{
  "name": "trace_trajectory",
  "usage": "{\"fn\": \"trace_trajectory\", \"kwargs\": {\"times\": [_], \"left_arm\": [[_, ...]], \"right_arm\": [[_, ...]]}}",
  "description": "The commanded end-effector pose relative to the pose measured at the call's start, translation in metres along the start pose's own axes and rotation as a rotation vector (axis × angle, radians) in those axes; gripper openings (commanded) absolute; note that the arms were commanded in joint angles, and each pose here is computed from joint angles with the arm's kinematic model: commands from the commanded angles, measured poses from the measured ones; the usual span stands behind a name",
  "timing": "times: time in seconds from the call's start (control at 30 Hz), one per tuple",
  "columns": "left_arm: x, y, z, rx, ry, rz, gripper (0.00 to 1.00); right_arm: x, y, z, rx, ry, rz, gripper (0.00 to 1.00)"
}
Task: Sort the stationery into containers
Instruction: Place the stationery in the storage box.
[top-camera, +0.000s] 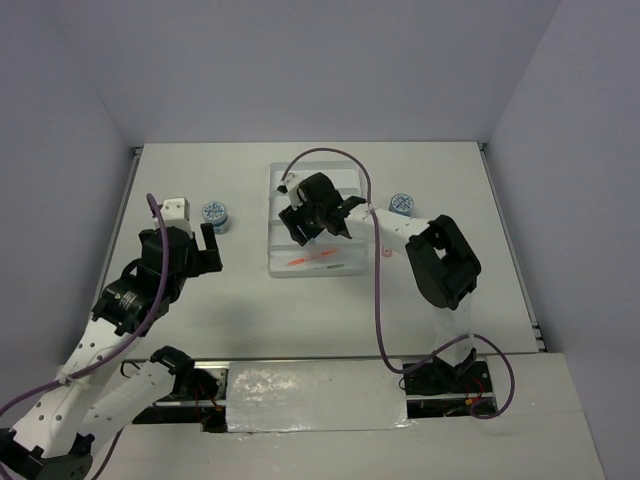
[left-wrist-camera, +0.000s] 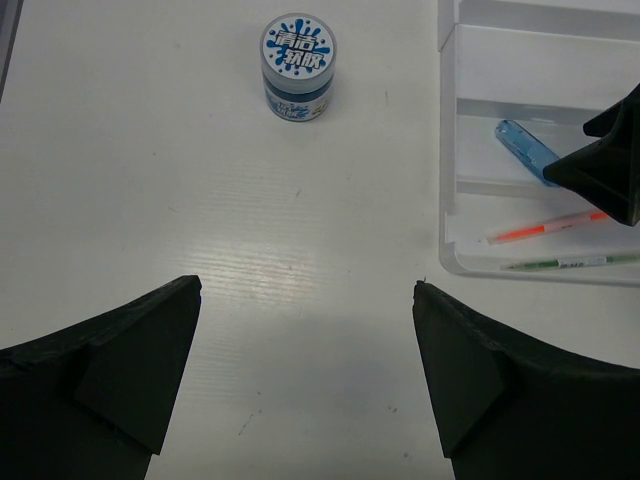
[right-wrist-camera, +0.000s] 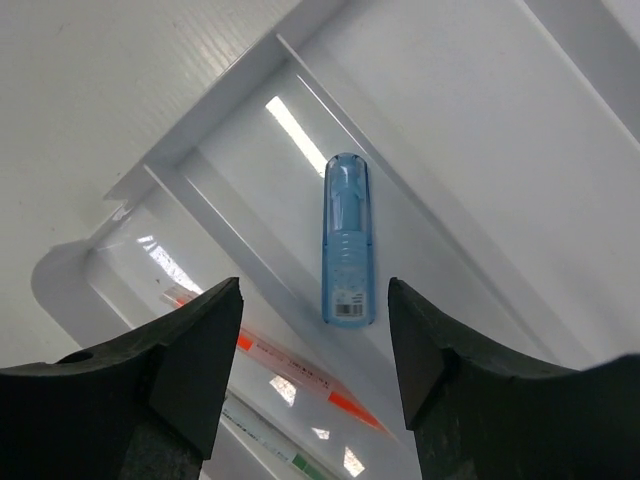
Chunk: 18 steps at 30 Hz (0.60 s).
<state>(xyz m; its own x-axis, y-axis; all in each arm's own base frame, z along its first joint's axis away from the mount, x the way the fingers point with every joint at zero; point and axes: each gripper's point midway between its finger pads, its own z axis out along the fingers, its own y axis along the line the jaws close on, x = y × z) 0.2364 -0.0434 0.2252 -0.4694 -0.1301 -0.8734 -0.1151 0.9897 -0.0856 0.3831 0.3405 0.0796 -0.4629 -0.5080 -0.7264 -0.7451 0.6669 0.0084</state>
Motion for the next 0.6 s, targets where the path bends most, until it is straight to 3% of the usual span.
{"fn": "trace_trajectory", "kwargs": {"times": [0.0,0.13,0.2,0.23,0.3,0.4,0.57], "left_arm": [[-0.007,0.003,0.003,-0.019,-0.019,-0.007,0.99],[-0.007,0.003,0.004,-0.016,-0.019,-0.011,0.99],[-0.007,0.003,0.005,-0.014,-0.019,-0.013,0.99],[-0.007,0.002,0.004,-0.011,-0.018,-0.013,0.99],[-0.007,0.002,0.005,-0.008,-0.015,-0.011,0.99],[-0.007,0.000,0.005,0.004,-0.016,-0.011,0.99],[-0.008,0.000,0.003,0.012,-0.024,-0.013,0.99]], "right_arm": [[-0.037,-0.006,-0.020,0.008,-0.101,-0.006,0.67],[-0.039,-0.023,-0.034,0.065,-0.108,0.064,0.69],[-0.037,-0.052,-0.060,0.205,-0.140,0.156,0.69],[-0.034,-0.063,-0.071,0.278,-0.162,0.282,0.72],[-0.016,-0.094,-0.106,0.450,-0.200,0.443,0.77],[0.028,-0.127,-0.138,0.616,-0.144,0.579,0.77],[0.094,-0.152,-0.151,0.692,-0.039,0.691,0.71]]}}
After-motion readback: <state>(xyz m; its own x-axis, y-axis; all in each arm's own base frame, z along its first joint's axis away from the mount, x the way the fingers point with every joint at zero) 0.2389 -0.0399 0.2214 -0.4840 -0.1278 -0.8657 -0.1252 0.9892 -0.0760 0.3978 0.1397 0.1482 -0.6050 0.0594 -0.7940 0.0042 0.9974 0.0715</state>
